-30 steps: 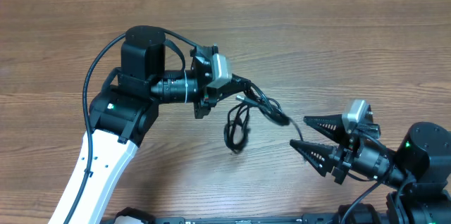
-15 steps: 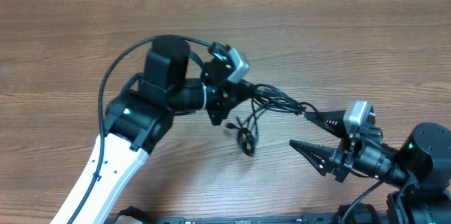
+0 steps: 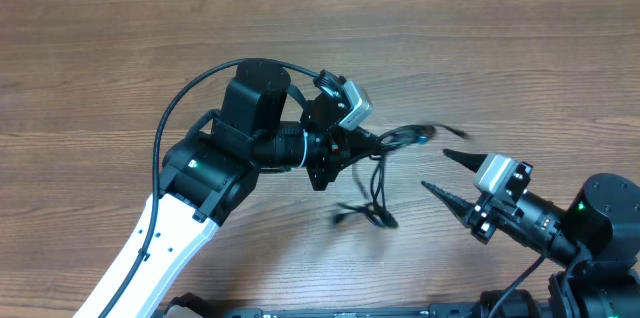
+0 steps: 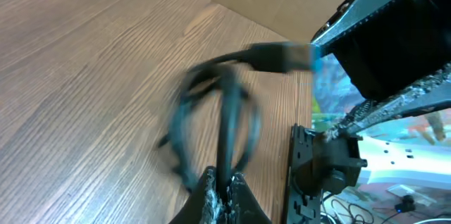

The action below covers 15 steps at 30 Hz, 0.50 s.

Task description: Untangle cables

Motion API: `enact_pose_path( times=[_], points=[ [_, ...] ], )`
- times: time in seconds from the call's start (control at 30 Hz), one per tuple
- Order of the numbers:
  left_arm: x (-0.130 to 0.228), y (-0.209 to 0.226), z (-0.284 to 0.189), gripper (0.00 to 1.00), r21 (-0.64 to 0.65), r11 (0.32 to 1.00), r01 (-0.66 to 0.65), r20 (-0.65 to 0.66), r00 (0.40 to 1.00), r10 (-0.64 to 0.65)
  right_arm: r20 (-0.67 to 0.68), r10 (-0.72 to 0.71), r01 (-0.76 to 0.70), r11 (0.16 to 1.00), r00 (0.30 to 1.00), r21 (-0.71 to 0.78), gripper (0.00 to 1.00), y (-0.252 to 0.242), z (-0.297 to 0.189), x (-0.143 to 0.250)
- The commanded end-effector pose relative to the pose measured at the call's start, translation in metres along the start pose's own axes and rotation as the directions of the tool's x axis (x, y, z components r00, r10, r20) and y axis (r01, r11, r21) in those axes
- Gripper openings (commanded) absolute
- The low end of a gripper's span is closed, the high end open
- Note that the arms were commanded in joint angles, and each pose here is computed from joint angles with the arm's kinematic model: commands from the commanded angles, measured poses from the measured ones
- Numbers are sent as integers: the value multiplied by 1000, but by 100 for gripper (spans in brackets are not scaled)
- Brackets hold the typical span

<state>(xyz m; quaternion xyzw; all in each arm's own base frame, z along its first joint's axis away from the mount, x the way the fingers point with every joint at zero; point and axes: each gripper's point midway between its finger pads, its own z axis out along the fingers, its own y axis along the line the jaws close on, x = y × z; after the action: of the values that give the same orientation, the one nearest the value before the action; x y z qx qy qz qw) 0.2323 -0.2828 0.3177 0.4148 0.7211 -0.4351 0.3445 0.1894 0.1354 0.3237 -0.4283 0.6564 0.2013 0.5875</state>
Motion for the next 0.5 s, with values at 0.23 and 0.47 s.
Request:
enact_pose_path(
  times=[0.23, 0.47],
  points=[
    [-6, -12, -5, 4, 34, 999, -2, 20, 1000, 1, 3, -11, 11, 999, 1000, 32, 43, -4, -4, -7],
    [-13, -40, -9, 4, 197, 980, -39, 53, 998, 29, -33, -43, 43, 999, 999, 11, 63, 1, -4, 3]
  ],
)
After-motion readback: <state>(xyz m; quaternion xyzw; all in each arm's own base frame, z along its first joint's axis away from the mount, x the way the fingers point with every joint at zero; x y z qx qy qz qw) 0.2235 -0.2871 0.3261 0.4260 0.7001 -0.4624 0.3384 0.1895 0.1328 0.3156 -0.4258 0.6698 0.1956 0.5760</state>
